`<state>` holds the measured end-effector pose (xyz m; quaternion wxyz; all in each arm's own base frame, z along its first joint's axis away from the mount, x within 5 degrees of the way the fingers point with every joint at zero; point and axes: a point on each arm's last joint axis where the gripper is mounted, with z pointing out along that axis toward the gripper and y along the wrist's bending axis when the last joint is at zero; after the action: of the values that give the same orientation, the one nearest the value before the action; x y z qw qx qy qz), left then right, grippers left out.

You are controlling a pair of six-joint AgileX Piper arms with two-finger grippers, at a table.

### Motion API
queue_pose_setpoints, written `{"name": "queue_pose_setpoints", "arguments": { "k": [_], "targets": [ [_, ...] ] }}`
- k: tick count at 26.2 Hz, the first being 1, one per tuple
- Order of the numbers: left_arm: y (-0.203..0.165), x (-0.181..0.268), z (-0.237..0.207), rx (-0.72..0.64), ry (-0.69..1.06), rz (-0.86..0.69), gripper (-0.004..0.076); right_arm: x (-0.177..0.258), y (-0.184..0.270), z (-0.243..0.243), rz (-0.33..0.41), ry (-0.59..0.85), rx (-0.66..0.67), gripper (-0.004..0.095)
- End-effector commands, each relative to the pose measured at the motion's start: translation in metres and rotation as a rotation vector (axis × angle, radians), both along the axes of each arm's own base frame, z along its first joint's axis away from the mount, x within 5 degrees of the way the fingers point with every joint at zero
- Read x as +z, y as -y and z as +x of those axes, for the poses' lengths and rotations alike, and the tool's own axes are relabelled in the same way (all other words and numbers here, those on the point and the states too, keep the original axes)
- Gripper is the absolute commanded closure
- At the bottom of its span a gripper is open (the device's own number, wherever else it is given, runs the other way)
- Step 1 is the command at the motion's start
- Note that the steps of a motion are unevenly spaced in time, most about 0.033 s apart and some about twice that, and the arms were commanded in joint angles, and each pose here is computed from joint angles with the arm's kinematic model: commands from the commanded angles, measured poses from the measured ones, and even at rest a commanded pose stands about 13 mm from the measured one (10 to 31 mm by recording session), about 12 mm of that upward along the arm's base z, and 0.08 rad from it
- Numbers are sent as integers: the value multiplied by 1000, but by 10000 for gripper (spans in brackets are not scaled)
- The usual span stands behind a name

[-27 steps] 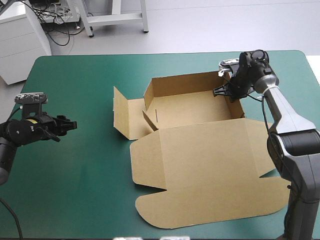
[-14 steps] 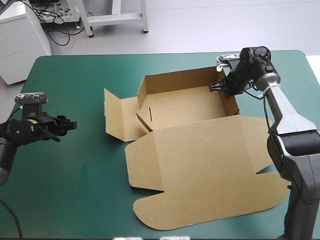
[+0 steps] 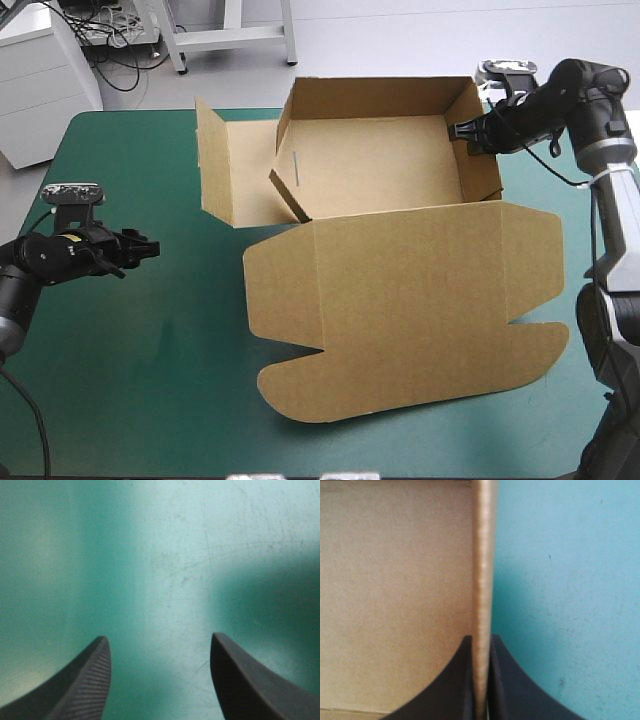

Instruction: Fold the box

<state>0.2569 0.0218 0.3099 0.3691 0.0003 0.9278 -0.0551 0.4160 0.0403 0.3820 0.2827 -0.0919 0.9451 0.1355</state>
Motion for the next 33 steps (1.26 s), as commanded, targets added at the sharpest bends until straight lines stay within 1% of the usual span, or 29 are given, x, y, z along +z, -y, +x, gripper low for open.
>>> {"name": "queue_pose_setpoints", "arguments": {
  "k": [1, 5, 8, 12, 17, 20, 23, 26, 29, 30, 33],
  "targets": [
    [3, 10, 11, 35, 93, -91, 306, 53, 5, -29, 124, 139, 28, 931],
    [11, 3, 24, 14, 110, -235, 306, 63, 2, -36, 158, 163, 47, 931],
    [18, 3, 33, -5, 144, -349, 306, 65, -3, -37, 206, 168, 75, 931],
    [24, 0, 42, -33, 168, -480, 306, 64, -6, -37, 204, 165, 83, 931],
    [35, -2, 53, -93, 179, -690, 306, 64, -12, -38, 199, 165, 103, 930],
    [43, -2, 60, -137, 189, -817, 306, 63, -16, -38, 181, 165, 113, 930],
    [52, -2, 65, -173, 214, -909, 306, 61, -17, -37, 166, 159, 113, 930],
    [65, 3, 66, -226, 237, -982, 306, 55, -17, -32, 150, 145, 109, 929],
    [79, 14, 66, -300, 246, -984, 306, 51, -17, -29, 150, 134, 108, 929],
    [86, 24, 67, -344, 263, -988, 307, 47, -17, -26, 148, 124, 106, 930],
    [93, 52, 70, -405, 321, -994, 309, 43, -17, -23, 144, 117, 104, 930]
  ]
}}
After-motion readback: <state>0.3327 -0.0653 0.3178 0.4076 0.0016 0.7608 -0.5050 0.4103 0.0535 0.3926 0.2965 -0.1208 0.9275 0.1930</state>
